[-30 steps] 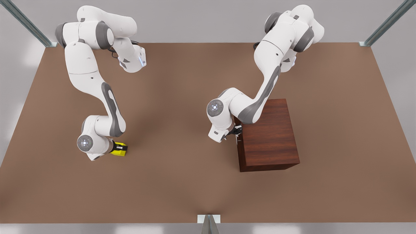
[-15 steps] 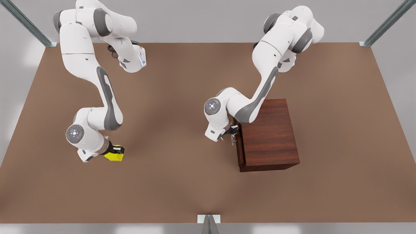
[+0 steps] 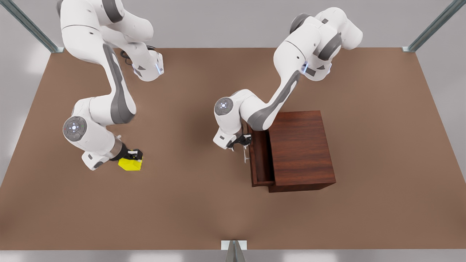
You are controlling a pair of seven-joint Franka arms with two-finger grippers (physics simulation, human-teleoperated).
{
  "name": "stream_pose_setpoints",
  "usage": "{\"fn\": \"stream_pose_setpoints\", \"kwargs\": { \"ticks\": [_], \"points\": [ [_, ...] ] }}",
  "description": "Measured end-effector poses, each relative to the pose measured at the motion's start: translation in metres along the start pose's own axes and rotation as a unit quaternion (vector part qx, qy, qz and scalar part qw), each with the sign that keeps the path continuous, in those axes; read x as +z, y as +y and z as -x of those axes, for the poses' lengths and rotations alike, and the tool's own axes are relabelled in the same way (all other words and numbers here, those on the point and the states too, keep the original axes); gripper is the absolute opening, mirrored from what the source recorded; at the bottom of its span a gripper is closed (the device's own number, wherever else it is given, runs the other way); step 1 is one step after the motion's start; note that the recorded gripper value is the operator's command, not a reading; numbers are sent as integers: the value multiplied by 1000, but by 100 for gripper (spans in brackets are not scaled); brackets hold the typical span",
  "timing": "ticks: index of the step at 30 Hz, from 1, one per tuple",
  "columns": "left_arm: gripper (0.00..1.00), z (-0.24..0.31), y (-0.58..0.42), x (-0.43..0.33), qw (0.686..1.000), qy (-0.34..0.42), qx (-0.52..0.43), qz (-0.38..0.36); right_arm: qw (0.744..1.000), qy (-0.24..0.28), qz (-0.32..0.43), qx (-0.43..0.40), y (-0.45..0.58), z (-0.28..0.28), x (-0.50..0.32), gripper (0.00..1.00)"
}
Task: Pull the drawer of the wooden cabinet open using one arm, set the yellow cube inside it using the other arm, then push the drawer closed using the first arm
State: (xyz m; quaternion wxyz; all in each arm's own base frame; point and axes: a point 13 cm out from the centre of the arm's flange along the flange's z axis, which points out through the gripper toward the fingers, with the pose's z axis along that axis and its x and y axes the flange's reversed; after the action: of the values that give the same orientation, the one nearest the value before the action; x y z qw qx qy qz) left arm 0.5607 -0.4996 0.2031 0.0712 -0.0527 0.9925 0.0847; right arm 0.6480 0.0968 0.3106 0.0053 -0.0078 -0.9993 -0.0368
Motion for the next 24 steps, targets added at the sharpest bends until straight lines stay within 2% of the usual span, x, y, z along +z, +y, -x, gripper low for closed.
{"fn": "stream_pose_setpoints", "kwargs": {
  "ticks": [5,7,8,10,14,18,20,24],
  "points": [
    [67,-3,-19,-5,1000,-8,-2,-17,1000,18,-11,3,-17,-12,-3,55],
    [67,-7,-35,-35,999,-29,-3,-25,1000,21,-14,0,-16,-14,-3,55],
    [68,-9,-51,-68,998,-38,-9,-53,1000,22,-15,-1,-16,-15,-3,55],
    [100,7,-43,-119,994,-33,-43,-93,1000,24,-17,-2,-17,-16,-3,55],
    [100,82,66,-128,986,40,-132,-93,999,27,-20,-4,-18,-17,-4,55],
    [100,157,238,-115,970,107,-203,-76,999,27,-22,-6,-19,-17,-4,55],
    [100,167,293,-109,970,124,-198,-62,999,21,-22,-11,-14,-13,-10,55],
    [100,153,323,-149,979,137,-129,-79,999,-12,-22,-44,38,3,-38,55]
  ]
}}
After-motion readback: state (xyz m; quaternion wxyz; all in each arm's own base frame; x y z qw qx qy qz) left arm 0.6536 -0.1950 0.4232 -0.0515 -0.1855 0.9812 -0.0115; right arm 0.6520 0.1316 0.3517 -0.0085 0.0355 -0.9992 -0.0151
